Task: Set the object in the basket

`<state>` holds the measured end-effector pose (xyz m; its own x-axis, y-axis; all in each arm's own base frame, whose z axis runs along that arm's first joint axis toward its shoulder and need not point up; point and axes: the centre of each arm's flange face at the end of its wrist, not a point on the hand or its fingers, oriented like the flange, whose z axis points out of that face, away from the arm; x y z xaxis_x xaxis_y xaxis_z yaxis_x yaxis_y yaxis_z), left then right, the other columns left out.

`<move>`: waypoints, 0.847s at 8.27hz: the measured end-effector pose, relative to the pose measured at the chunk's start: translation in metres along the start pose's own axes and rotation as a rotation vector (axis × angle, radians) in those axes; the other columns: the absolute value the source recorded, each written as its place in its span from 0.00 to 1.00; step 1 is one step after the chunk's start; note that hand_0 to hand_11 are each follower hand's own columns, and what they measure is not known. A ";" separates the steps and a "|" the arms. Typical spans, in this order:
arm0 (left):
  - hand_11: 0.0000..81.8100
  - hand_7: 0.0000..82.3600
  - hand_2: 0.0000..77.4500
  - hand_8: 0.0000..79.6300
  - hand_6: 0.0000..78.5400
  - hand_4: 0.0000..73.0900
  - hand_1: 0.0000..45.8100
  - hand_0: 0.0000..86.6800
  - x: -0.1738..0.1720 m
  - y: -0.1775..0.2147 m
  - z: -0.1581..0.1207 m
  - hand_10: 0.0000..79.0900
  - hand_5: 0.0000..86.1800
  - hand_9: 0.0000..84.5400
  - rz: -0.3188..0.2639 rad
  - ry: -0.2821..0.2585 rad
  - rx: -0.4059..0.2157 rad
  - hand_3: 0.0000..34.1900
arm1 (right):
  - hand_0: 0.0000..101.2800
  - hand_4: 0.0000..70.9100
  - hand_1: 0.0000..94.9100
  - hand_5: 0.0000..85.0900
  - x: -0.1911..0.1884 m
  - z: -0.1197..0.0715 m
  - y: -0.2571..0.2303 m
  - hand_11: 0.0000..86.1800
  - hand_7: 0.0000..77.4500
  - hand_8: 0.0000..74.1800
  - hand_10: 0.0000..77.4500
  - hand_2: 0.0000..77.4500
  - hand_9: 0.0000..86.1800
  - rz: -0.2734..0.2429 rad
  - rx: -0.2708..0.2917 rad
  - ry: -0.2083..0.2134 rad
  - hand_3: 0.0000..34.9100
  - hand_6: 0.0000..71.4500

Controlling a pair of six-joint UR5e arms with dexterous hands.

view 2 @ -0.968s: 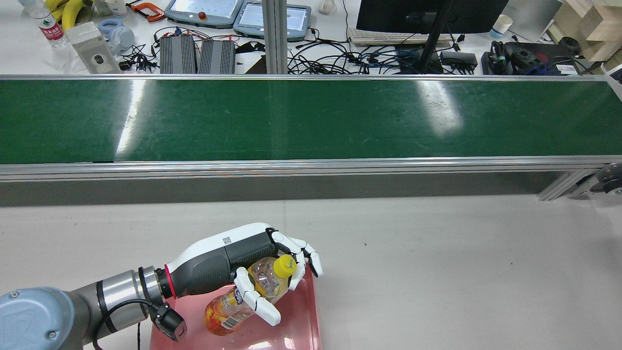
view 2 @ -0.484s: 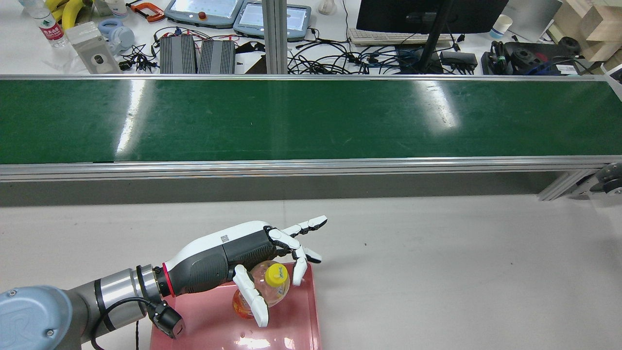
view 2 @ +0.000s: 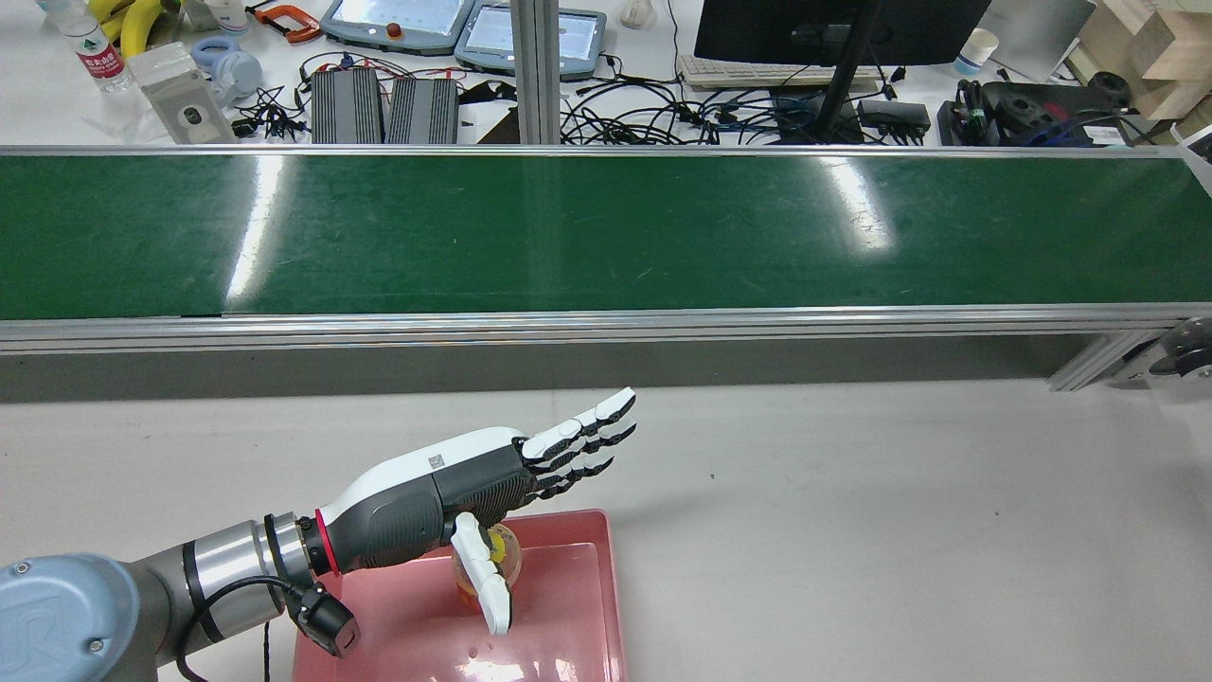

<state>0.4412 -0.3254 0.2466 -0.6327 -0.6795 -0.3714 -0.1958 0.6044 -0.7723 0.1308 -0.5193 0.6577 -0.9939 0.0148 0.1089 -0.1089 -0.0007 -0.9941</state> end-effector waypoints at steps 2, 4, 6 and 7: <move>0.01 0.07 0.00 0.07 0.00 0.01 0.01 0.53 0.002 -0.001 0.000 0.00 0.03 0.01 0.002 0.003 0.001 0.77 | 0.00 0.00 0.00 0.00 0.000 0.000 0.000 0.00 0.01 0.00 0.00 0.01 0.00 0.000 0.000 0.000 0.01 0.00; 0.01 0.07 0.00 0.08 0.00 0.01 0.01 0.53 0.004 -0.001 0.000 0.00 0.03 0.01 0.003 0.006 0.001 0.74 | 0.00 0.00 0.00 0.00 0.000 0.000 0.000 0.00 0.01 0.00 0.00 0.01 0.00 0.000 0.000 0.000 0.01 0.00; 0.01 0.05 0.00 0.08 0.00 0.01 0.01 0.53 0.015 -0.001 -0.002 0.00 0.04 0.01 0.007 0.025 -0.001 0.74 | 0.00 0.00 0.00 0.00 0.000 0.000 0.000 0.00 0.01 0.00 0.00 0.01 0.00 0.000 0.000 0.000 0.01 0.00; 0.01 0.05 0.00 0.08 0.00 0.01 0.01 0.53 0.031 -0.005 -0.004 0.00 0.04 0.01 0.016 0.050 0.006 0.74 | 0.00 0.00 0.00 0.00 0.000 0.000 0.000 0.00 0.01 0.00 0.00 0.01 0.00 0.000 0.000 0.000 0.01 0.00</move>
<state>0.4194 -0.3474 0.2411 -0.6725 -0.6478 -0.3579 -0.1807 0.6127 -0.7694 0.1310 -0.5190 0.6579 -0.9939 0.0145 0.1089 -0.1090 -0.0011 -0.9940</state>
